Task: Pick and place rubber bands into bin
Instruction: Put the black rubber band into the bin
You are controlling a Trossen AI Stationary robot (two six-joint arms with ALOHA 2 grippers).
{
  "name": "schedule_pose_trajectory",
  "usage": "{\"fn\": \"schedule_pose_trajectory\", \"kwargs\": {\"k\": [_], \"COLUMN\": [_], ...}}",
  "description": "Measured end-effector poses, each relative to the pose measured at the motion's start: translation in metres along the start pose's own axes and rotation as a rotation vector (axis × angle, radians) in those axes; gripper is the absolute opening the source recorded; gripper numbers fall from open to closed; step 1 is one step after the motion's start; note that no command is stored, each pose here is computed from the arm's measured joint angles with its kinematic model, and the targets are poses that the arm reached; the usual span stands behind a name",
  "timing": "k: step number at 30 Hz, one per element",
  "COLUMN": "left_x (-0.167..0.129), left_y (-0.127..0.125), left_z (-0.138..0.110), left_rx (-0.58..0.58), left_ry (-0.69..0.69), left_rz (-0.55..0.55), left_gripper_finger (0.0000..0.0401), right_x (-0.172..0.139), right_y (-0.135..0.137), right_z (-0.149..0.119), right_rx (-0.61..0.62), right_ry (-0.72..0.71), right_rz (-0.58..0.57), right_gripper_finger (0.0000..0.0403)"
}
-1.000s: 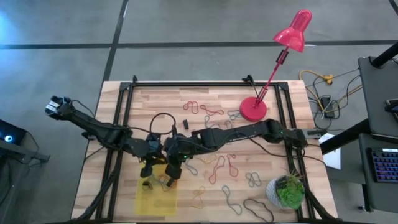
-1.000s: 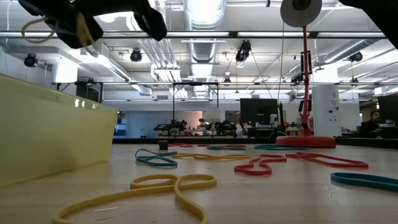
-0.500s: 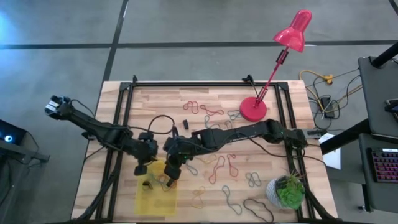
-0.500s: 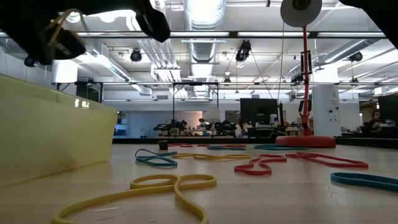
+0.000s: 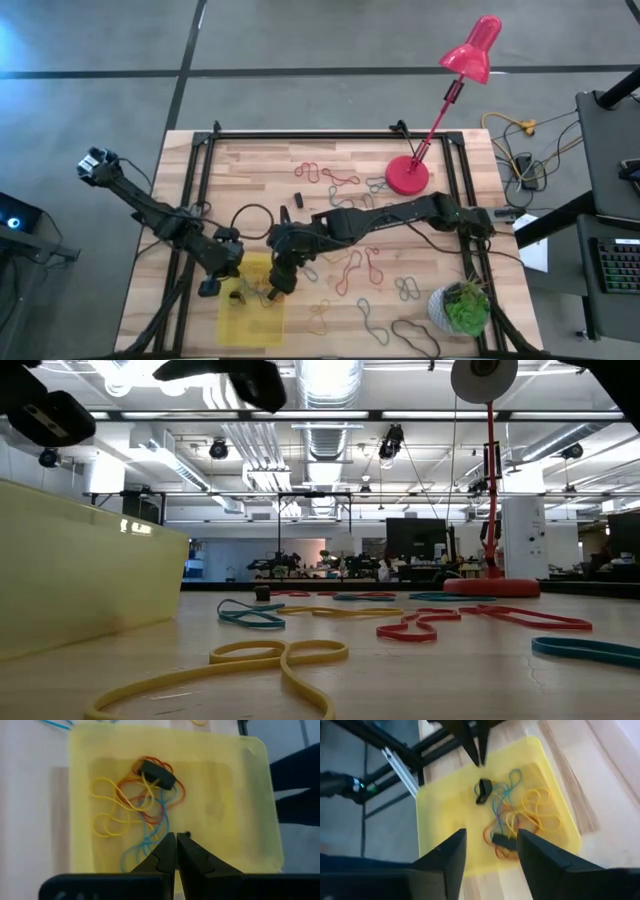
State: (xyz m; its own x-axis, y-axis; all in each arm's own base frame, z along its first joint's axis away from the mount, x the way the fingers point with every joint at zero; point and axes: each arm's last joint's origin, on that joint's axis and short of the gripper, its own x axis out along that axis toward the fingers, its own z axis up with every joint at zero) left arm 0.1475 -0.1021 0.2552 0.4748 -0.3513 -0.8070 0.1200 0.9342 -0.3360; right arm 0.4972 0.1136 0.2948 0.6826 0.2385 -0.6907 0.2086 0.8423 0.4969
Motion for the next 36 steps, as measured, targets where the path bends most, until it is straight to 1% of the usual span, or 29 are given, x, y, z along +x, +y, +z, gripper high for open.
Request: {"fn": "schedule_pose_trajectory", "kwargs": {"k": [3,5,6,9,11,13,16,18,21,25,27,31,36], "left_x": [0.0,0.001,0.001,0.001,0.001,0.001,0.001,0.001,0.003,0.005,0.006,0.008,0.009], "left_y": [-0.004,-0.006,-0.006,-0.008,-0.009,-0.01,-0.012,-0.012,-0.013,-0.013,-0.013,-0.013,-0.014], "left_z": [-0.003,-0.003,-0.004,-0.005,-0.006,-0.007,-0.007,-0.008,-0.008,-0.008,-0.008,-0.007,-0.006], "left_rx": [-0.027,-0.05,-0.065,-0.082,-0.076,-0.069,-0.062,-0.059,-0.057,-0.049,-0.049,-0.051,-0.059], "left_ry": [0.007,0.01,0.013,0.016,0.02,0.023,0.027,0.03,0.035,0.044,0.047,0.053,0.047], "left_rz": [-0.014,-0.019,-0.018,-0.023,-0.028,-0.033,-0.036,-0.036,-0.033,-0.026,-0.024,-0.018,-0.023], "left_gripper_finger": [0.0,0.0,0.0,0.0,0.0,0.0,0.0,0.0,0.0,0.0,0.0,0.0,0.0], "right_x": [-0.014,-0.024,-0.029,-0.038,-0.041,-0.04,-0.037,-0.037,-0.036,-0.033,-0.03,-0.023,-0.011], "right_y": [0.003,0.003,0.002,0.002,0.007,0.017,0.04,0.053,0.069,0.074,0.073,0.064,0.051], "right_z": [-0.007,-0.018,-0.026,-0.061,-0.087,-0.114,-0.158,-0.187,-0.226,-0.264,-0.277,-0.292,-0.304], "right_rx": [-0.003,-0.01,-0.014,-0.039,-0.078,-0.123,-0.182,-0.199,-0.181,-0.15,-0.123,-0.123,-0.169], "right_ry": [0.064,0.142,0.205,0.441,0.578,0.663,0.756,0.782,0.783,0.777,0.78,0.791,0.815], "right_rz": [-0.057,-0.132,-0.18,-0.343,-0.431,-0.469,-0.475,-0.489,-0.516,-0.562,-0.586,-0.623,-0.598], "right_gripper_finger": [0.0176,0.0182,0.0184,0.0185,0.0185,0.0185,0.0185,0.0184,0.0183,0.0183,0.0183,0.0182,0.0182]}}
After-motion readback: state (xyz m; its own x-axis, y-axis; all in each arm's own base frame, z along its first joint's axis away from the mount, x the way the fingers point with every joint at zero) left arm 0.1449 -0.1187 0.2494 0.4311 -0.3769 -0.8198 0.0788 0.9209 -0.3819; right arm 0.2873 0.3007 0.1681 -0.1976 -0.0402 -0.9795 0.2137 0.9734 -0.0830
